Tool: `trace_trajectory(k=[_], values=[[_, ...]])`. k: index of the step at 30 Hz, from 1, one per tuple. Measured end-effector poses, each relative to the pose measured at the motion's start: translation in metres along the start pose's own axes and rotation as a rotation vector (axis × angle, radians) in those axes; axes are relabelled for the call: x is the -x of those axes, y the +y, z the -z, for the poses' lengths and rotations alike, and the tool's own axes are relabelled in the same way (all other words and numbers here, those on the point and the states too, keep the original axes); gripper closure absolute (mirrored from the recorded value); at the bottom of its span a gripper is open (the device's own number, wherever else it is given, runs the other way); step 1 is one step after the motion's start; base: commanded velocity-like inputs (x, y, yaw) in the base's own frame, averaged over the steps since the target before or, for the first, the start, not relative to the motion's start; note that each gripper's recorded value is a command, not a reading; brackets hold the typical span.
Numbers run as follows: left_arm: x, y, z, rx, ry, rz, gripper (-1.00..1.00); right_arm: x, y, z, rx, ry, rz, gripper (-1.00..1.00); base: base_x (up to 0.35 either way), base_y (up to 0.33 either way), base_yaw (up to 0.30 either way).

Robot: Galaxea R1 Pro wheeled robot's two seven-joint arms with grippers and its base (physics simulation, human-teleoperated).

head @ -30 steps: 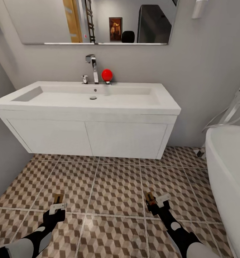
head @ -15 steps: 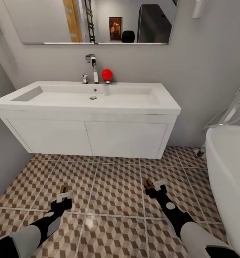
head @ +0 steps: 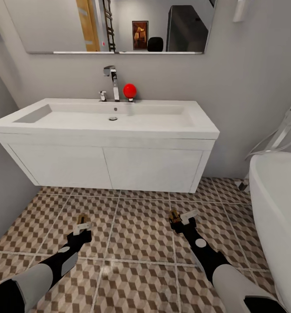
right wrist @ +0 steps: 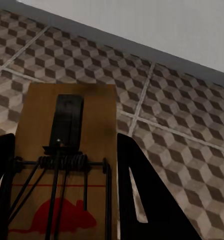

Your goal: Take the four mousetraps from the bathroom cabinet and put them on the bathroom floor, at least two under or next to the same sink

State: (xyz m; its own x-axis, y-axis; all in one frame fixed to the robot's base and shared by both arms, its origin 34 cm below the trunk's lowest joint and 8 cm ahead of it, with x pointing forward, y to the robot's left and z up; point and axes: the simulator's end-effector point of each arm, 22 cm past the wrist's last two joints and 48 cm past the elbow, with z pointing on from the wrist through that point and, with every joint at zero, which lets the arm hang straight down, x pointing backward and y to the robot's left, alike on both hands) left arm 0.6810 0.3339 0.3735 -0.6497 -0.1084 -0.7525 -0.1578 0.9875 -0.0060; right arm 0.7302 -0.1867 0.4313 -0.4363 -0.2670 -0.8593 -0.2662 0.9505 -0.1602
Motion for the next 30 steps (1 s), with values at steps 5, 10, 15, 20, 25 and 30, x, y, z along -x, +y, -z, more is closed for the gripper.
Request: trace_trajectory(k=[5,10,15,20,25,30], values=[[0.010,-0.014,-0.001,-0.030,-0.022,0.009,1.00,0.016,-0.008,-0.003,-0.014,-0.033,0.008,1.00,0.000,0.000,0.000],[0.011,-0.017,-0.001,-0.033,-0.026,0.010,1.00,0.011,-0.005,0.000,-0.012,-0.032,0.011,1.00,0.000,0.000,0.000],[0.007,-0.016,-0.003,-0.032,-0.023,0.010,1.00,0.004,-0.002,0.000,-0.008,-0.025,0.011,1.00,0.000,0.000,0.000],[-0.008,-0.015,-0.010,-0.031,-0.015,0.010,1.00,-0.011,0.001,-0.004,-0.006,-0.020,0.010,1.00,0.000,0.000,0.000],[-0.022,-0.014,-0.017,-0.030,-0.007,0.009,1.00,-0.026,0.005,-0.008,-0.004,-0.013,0.009,1.00,0.000,0.000,0.000],[-0.037,-0.014,-0.023,-0.030,0.001,0.009,1.00,-0.042,0.008,-0.012,-0.002,-0.005,0.008,1.00,0.000,0.000,0.000]])
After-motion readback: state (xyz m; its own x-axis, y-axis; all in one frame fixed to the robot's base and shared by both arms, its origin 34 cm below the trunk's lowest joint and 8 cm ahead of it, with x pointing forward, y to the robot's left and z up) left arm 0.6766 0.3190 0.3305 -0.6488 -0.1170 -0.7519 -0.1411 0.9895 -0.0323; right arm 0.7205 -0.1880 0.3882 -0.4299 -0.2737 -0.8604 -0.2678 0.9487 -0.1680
